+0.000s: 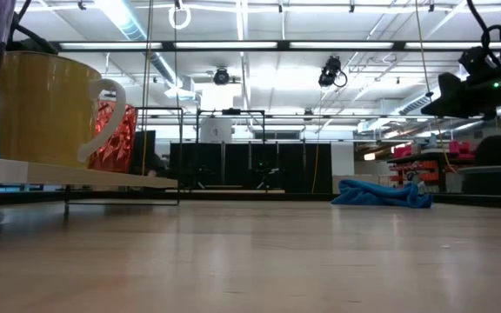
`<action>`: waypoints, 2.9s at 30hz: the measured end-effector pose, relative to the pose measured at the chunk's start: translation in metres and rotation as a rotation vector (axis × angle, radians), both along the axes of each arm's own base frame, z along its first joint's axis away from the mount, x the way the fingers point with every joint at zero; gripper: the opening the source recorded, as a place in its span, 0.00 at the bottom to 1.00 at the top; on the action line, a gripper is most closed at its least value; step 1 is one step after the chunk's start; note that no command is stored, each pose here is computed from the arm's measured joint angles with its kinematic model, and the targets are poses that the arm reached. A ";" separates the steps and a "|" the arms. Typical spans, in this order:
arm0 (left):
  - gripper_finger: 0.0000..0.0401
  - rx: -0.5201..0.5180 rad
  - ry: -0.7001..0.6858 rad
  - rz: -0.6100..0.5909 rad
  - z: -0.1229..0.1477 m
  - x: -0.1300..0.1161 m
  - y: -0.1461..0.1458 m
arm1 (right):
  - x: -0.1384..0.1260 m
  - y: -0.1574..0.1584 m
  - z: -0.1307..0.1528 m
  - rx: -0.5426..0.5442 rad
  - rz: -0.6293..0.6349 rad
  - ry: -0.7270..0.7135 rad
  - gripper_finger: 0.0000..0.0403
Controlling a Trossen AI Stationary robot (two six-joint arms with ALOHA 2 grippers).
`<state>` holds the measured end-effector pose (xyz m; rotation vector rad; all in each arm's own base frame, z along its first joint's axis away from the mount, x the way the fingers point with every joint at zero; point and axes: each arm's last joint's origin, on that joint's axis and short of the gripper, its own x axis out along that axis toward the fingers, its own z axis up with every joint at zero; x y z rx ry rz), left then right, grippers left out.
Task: Stack small to large cups/mugs on shelf
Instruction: Return to Home Position
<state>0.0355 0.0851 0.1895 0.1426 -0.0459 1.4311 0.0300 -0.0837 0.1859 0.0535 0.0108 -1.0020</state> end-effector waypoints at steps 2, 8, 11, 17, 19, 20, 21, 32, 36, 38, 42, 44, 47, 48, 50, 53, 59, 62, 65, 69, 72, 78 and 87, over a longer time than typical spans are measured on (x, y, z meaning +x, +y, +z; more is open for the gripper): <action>0.21 0.000 0.000 0.000 0.000 0.000 0.000 | 0.000 0.000 0.000 0.009 -0.001 -0.014 0.04; 0.23 0.000 0.000 0.000 0.000 0.000 0.000 | 0.000 0.000 0.000 0.019 -0.001 -0.030 0.04; 0.22 0.000 0.000 0.000 0.000 0.000 0.000 | 0.000 0.000 0.000 0.027 -0.002 -0.043 0.04; 0.21 0.000 0.000 0.000 0.000 0.000 0.000 | 0.000 0.000 0.000 0.031 -0.002 -0.048 0.04; 0.21 0.000 -0.001 0.000 0.000 0.000 0.000 | 0.000 0.000 0.000 0.031 -0.002 -0.048 0.04; 0.21 0.000 0.000 0.000 0.000 0.000 0.000 | 0.000 0.000 0.000 0.031 -0.002 -0.048 0.04; 0.21 0.000 0.000 0.000 0.000 0.000 0.000 | 0.000 0.000 0.000 0.031 -0.002 -0.048 0.04; 0.21 0.000 -0.001 0.000 0.000 0.000 0.000 | 0.000 0.000 0.000 0.031 -0.002 -0.048 0.04; 0.21 0.000 0.000 0.000 0.000 0.000 0.000 | 0.000 0.000 0.000 0.031 -0.002 -0.048 0.04; 0.21 0.000 0.000 0.000 0.000 0.000 0.000 | 0.000 0.000 0.000 0.031 -0.002 -0.048 0.04; 0.22 0.000 0.000 0.000 0.000 0.000 0.000 | 0.000 0.000 0.000 0.031 -0.002 -0.048 0.04; 0.23 0.000 0.000 0.000 0.000 0.000 0.000 | 0.000 0.000 0.000 0.031 -0.002 -0.048 0.04; 0.22 0.000 0.000 0.000 0.000 0.000 0.000 | 0.000 0.000 0.000 0.031 -0.002 -0.048 0.04; 0.22 0.000 0.000 0.000 0.000 0.000 0.000 | 0.000 0.000 0.000 0.031 -0.002 -0.048 0.04; 0.21 0.000 0.000 0.000 0.000 0.000 0.000 | 0.000 0.000 0.000 0.031 -0.002 -0.048 0.04; 0.21 0.000 0.000 -0.001 0.000 0.000 0.000 | 0.000 0.000 0.000 0.031 -0.002 -0.048 0.04; 0.22 0.000 0.000 -0.001 0.000 0.000 0.000 | 0.000 0.000 0.000 0.031 -0.002 -0.048 0.04; 0.23 0.000 0.000 -0.001 0.000 0.000 0.000 | 0.000 0.000 0.000 0.031 -0.002 -0.049 0.04; 0.22 0.000 0.000 0.000 0.000 0.000 0.000 | 0.000 0.000 0.000 0.031 -0.002 -0.048 0.04; 0.21 0.000 0.000 0.000 0.000 0.000 0.000 | 0.000 0.000 0.000 0.031 -0.002 -0.048 0.04; 0.21 0.000 0.000 0.000 0.000 0.000 0.000 | 0.000 0.000 0.000 0.031 -0.002 -0.049 0.04; 0.22 0.000 0.000 -0.001 0.000 0.000 0.000 | 0.000 0.000 0.000 0.031 -0.002 -0.049 0.04; 0.21 0.000 0.000 -0.001 0.000 0.000 0.000 | 0.000 0.000 0.000 0.031 -0.002 -0.048 0.04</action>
